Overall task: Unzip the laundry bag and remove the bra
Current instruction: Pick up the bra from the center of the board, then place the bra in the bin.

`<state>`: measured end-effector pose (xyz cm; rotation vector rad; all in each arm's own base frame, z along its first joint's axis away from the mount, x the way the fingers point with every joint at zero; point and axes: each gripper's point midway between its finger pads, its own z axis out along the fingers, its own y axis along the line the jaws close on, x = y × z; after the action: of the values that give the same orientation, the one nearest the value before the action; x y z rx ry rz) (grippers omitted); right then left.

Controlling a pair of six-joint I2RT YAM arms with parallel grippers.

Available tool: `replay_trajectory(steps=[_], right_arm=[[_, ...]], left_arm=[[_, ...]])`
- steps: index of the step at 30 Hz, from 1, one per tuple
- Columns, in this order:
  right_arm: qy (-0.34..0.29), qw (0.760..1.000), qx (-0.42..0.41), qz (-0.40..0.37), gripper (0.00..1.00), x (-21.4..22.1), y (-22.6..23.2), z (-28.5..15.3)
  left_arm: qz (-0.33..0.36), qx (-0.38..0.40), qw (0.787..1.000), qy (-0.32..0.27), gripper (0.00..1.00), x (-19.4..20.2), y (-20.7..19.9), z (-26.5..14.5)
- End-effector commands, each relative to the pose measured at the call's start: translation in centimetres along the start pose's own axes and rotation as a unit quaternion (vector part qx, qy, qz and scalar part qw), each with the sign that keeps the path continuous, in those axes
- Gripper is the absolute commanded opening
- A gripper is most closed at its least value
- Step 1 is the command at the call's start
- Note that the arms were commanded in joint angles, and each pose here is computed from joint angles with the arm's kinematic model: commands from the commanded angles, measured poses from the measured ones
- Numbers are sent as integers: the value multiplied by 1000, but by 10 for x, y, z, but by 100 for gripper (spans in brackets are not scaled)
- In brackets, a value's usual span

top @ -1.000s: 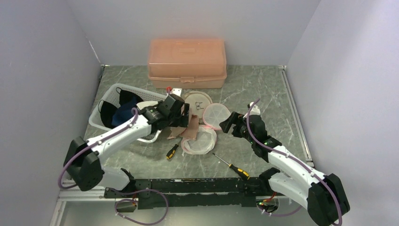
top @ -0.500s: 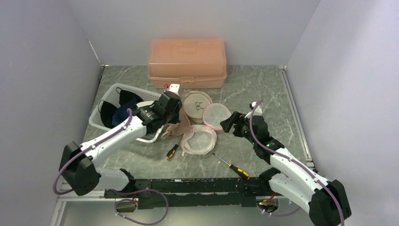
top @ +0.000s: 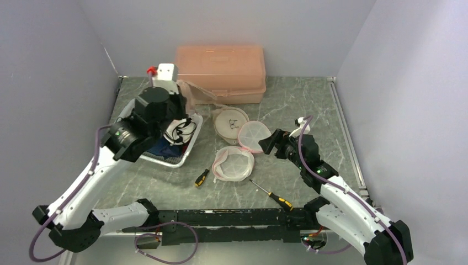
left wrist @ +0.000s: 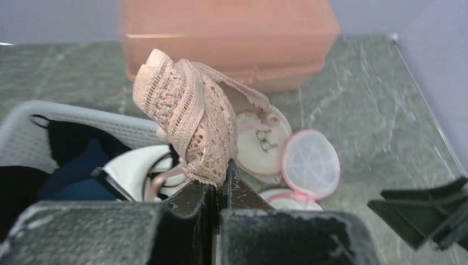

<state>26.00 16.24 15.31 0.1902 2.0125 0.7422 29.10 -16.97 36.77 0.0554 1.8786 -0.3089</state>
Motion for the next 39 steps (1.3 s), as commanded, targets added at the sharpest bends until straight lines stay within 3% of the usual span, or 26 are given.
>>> replay_trajectory(steps=[1, 7, 15, 24, 28, 29, 31, 33, 35, 36, 39], right_arm=[[-15, 999, -28, -10, 90, -18, 18, -4], [-10, 999, -35, -10, 90, -16, 21, -4], [-3, 999, -42, -9, 90, -11, 21, -5], [11, 999, -49, 0, 90, 2, 18, -5], [17, 999, -47, 2, 90, 8, 14, -6], [17, 999, -47, 2, 90, 9, 14, -6], [14, 999, -47, -1, 90, 7, 14, -6], [10, 999, -46, -6, 90, 4, 14, -7], [8, 999, -46, -8, 91, 3, 15, -7], [7, 999, -45, -9, 91, 1, 15, -7], [7, 999, -47, -11, 91, 0, 17, -5]], left_arm=[[33, -93, 995, -13, 3, -19, 48, -16], [5, -170, 985, 17, 3, -16, 109, -18], [-51, -232, 970, 52, 3, 18, 172, -6], [-132, -229, 963, 56, 3, 46, 201, 46], [-153, -213, 961, 85, 5, 66, 199, 73], [-158, -204, 961, 100, 9, 74, 196, 78], [-161, -191, 960, 127, 28, 86, 189, 83], [-147, -196, 959, 142, 51, 93, 185, 79], [-123, -205, 959, 153, 88, 95, 180, 70], [-109, -212, 957, 166, 93, 99, 178, 63], [-80, -222, 955, 181, 94, 102, 171, 44]])
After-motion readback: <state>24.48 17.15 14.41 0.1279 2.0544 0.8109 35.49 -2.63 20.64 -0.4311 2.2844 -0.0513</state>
